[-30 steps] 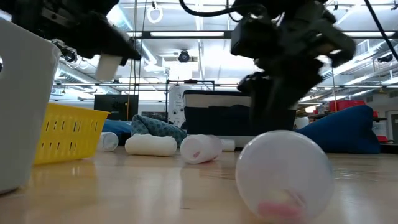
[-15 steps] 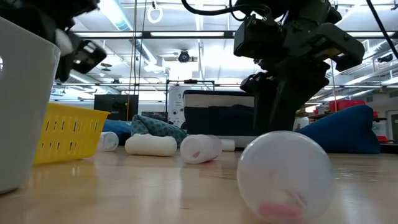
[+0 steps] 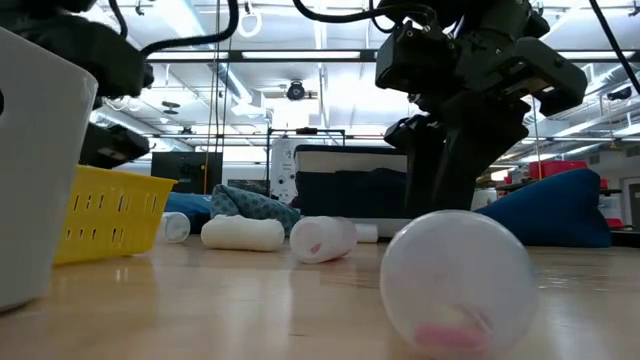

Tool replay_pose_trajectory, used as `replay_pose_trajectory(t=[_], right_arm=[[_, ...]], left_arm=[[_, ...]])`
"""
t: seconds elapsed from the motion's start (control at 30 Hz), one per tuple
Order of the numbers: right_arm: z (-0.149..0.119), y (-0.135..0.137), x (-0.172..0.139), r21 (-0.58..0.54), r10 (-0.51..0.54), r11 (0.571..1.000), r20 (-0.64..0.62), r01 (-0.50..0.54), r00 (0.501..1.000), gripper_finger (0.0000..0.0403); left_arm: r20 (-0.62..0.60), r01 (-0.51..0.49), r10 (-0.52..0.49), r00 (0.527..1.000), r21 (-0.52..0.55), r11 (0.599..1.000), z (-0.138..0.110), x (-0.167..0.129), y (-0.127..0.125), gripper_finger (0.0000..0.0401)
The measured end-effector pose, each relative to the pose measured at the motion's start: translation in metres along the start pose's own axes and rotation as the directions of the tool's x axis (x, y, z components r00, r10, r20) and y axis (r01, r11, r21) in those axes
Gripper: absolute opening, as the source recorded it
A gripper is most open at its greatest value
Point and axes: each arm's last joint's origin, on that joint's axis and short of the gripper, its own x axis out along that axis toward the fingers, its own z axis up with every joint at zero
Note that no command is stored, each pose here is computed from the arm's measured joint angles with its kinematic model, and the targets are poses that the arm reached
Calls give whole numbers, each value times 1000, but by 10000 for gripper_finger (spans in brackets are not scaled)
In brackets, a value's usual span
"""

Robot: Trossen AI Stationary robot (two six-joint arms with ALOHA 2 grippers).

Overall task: Pick & place medical supplies in basket/bin
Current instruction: Put the bottom white rolled gauze into the yellow bin

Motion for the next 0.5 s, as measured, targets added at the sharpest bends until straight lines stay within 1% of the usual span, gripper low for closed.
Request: replay_pose_trajectory(t=[0.17,0.37,0.5], right_arm=[[0,0,0,-1,0,1000,1,0,1000,192],[1,0,0,-1,1,1000,7,-1,1000,192],[1,0,0,-1,3,1000,8,-3,1000,192]], left_arm=[[-13,18,-19,1000,-38,999,0,2,-1,83],[6,19,-19,1000,-78,997,1,2,-1,112],[20,-9,11,1000,-93,996,2,2,0,134]])
